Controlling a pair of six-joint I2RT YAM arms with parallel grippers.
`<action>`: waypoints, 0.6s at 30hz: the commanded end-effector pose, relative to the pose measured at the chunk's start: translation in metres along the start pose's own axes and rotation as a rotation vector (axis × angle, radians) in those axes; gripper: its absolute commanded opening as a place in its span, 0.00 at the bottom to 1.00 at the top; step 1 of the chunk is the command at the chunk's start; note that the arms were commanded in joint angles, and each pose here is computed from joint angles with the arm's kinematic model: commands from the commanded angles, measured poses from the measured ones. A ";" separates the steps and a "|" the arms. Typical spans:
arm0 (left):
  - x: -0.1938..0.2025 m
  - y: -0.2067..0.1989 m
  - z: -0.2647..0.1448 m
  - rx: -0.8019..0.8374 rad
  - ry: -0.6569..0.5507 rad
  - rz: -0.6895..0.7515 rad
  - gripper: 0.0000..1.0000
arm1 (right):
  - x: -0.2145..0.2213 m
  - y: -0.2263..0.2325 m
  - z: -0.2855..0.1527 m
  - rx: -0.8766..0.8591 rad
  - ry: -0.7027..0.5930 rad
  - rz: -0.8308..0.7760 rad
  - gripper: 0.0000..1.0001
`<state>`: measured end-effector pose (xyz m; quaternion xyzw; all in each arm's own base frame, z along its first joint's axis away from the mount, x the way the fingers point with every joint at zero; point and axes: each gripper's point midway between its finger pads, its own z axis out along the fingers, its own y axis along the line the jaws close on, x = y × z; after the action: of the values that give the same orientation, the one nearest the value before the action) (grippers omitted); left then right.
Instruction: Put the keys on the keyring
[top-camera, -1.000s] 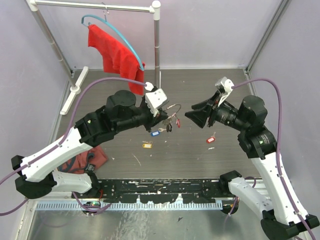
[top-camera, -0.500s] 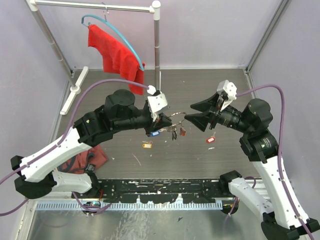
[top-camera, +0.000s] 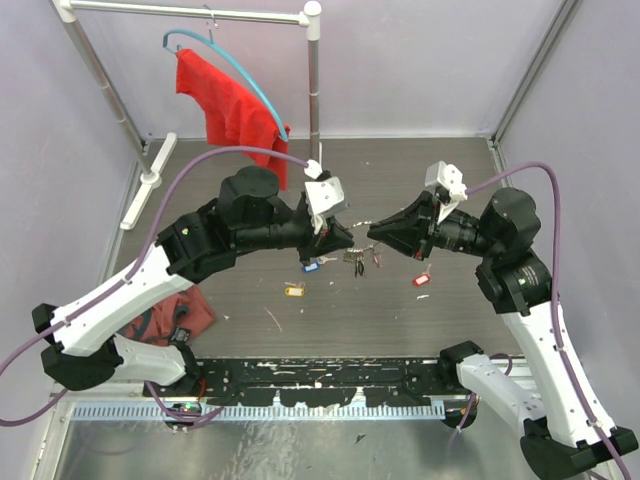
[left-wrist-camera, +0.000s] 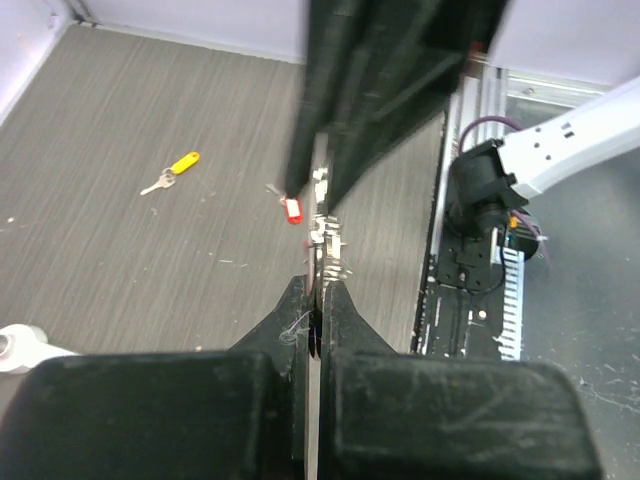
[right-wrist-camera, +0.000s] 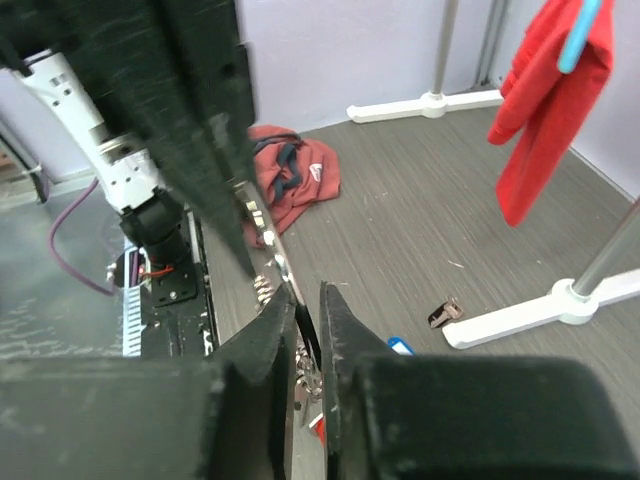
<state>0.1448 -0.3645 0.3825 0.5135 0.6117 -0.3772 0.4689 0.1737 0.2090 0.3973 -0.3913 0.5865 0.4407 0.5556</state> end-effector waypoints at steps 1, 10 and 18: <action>-0.020 -0.008 -0.002 0.049 -0.058 0.038 0.03 | -0.027 0.011 -0.003 -0.019 -0.078 -0.067 0.02; -0.031 0.003 -0.029 -0.071 -0.215 0.048 0.65 | -0.062 0.013 -0.015 0.074 -0.143 -0.112 0.01; -0.019 0.021 -0.045 -0.217 -0.299 0.028 0.65 | -0.081 0.006 -0.019 0.146 -0.164 -0.092 0.01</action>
<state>0.1427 -0.3283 0.3959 0.4561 0.5756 -0.3824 0.5607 0.1690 0.1959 0.4489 -0.3575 0.5687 0.4107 0.6166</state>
